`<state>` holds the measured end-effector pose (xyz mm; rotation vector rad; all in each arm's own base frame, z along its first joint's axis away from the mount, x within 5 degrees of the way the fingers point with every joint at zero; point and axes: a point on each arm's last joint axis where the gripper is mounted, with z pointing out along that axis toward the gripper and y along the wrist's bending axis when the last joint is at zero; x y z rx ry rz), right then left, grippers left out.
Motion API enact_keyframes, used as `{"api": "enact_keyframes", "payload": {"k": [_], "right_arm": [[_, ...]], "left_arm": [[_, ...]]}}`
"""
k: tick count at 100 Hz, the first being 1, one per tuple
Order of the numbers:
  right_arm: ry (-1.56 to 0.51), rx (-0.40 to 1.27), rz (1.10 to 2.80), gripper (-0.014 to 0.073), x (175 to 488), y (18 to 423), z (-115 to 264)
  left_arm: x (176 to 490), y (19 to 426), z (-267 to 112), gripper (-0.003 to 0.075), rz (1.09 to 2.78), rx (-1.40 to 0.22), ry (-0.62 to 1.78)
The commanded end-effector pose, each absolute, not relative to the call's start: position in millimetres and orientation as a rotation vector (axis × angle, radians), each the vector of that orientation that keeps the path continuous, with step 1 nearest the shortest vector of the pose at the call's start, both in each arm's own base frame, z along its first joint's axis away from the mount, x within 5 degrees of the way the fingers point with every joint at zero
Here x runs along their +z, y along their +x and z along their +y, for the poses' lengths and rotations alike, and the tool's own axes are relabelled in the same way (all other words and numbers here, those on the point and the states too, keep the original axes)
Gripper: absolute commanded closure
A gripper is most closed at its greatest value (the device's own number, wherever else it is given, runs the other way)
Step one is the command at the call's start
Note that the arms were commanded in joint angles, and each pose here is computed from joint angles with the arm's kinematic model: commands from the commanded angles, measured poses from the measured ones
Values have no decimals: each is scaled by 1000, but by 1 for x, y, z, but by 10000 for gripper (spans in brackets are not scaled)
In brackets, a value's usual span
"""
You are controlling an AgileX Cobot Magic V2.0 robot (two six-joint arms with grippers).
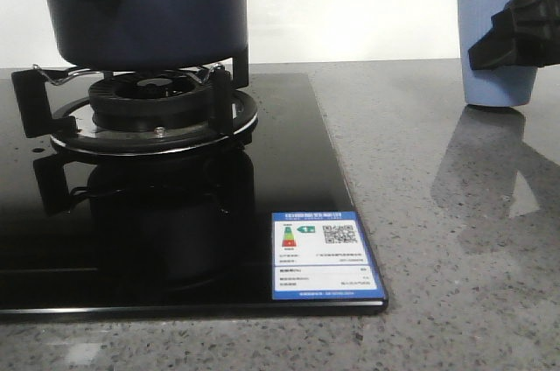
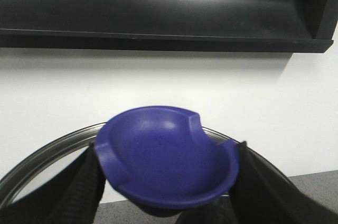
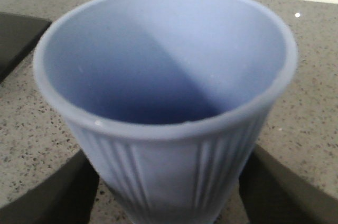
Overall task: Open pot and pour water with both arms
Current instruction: 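Carry the cup back and lower it onto the counter with the right gripper, then open the right gripper and withdraw it from the cup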
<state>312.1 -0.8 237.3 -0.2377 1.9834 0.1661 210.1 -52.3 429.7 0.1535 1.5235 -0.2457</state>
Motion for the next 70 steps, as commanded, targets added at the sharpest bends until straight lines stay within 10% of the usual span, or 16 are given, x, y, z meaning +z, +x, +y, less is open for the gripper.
{"api": "enact_keyframes", "payload": {"k": [1, 18, 40, 70], "right_arm": [[-235, 166, 1911, 307, 257, 313, -2], [-183, 148, 1949, 278, 254, 313, -5], [-156, 163, 1955, -8, 253, 313, -6], [-72, 172, 1968, -8, 258, 292, -6]], "left_arm": [[457, 200, -46, 351, 1360, -232, 99], [457, 200, -46, 351, 1360, -232, 99], [457, 200, -46, 351, 1360, -232, 99], [457, 200, -45, 351, 1355, -231, 98]]}}
